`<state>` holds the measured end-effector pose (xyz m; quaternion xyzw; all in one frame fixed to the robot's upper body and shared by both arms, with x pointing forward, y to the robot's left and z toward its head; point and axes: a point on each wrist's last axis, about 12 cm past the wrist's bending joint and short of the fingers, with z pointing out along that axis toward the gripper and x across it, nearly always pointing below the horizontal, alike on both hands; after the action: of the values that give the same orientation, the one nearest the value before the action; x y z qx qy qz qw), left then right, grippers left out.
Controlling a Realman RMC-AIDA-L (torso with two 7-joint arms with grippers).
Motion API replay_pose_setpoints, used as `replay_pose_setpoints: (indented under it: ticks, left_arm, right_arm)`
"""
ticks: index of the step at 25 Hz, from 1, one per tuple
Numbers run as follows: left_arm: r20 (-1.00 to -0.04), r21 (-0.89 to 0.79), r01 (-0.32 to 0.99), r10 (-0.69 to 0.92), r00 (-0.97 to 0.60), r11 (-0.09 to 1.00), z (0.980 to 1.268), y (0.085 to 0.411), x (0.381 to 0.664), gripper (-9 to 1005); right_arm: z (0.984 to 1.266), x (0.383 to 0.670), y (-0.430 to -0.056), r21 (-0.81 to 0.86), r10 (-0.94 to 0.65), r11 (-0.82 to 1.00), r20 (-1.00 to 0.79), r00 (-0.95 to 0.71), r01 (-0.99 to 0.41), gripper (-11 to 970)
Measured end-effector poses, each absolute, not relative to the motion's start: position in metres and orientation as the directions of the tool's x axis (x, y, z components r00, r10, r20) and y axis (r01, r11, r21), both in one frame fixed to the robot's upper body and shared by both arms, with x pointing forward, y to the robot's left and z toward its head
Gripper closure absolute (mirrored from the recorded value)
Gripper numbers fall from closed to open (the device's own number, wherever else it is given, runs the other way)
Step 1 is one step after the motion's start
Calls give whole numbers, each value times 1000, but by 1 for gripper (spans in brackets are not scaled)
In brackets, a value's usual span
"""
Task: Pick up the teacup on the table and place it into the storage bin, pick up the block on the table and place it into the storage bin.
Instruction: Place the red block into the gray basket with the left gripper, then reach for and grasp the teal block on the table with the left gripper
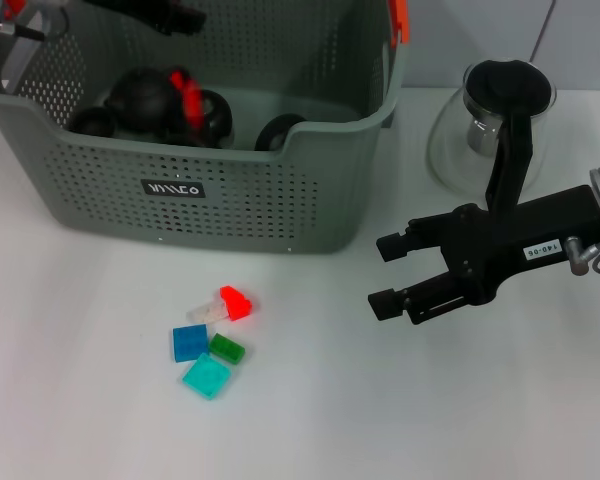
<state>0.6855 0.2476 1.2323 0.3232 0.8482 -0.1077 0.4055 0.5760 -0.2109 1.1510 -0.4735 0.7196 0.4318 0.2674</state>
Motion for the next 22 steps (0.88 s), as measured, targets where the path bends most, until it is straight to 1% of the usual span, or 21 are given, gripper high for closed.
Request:
replay_pose_setpoints:
  ticks: [3, 6, 9, 10, 11, 12, 14, 18, 20, 22]
  left_arm:
    - [-760, 85, 627, 458, -461, 774, 1234, 250, 685, 663]
    - [-769, 91, 628, 455, -449, 773, 1247, 256, 675, 551]
    - [-773, 82, 681, 478, -417, 728, 1266, 257, 647, 440]
    - [-765, 89, 725, 513, -389, 683, 1278, 255, 621, 418]
    - [-765, 89, 725, 513, -389, 683, 1278, 255, 621, 397]
    - [-756, 94, 747, 536, -377, 658, 1280, 253, 607, 375]
    - [-736, 101, 781, 575, -358, 616, 1280, 248, 580, 332]
    - [-690, 122, 824, 644, -331, 554, 1270, 240, 535, 246]
    - [-668, 113, 837, 664, -335, 536, 1265, 239, 522, 203]
    - [-649, 78, 846, 671, -359, 527, 1257, 240, 515, 147]
  right_arm:
    - [1151, 576, -211, 364, -452, 176, -796, -403, -915, 20]
    - [1151, 576, -211, 358, -453, 172, -799, -396, -918, 20]
    - [1152, 576, -212, 356, -453, 171, -800, -394, -919, 19]
    - [1152, 576, -212, 354, -452, 171, -801, -393, -919, 19]
    - [1153, 577, -212, 351, -451, 170, -803, -389, -921, 19]
    - [1153, 577, -213, 348, -449, 170, -806, -387, -922, 19]
    - [1153, 577, -213, 342, -443, 170, -811, -382, -924, 19]
    - [1154, 578, -215, 335, -431, 177, -819, -379, -925, 19]
    - [1154, 579, -217, 333, -421, 184, -823, -380, -925, 18]
    - [1155, 579, -217, 331, -415, 187, -827, -380, -925, 18]
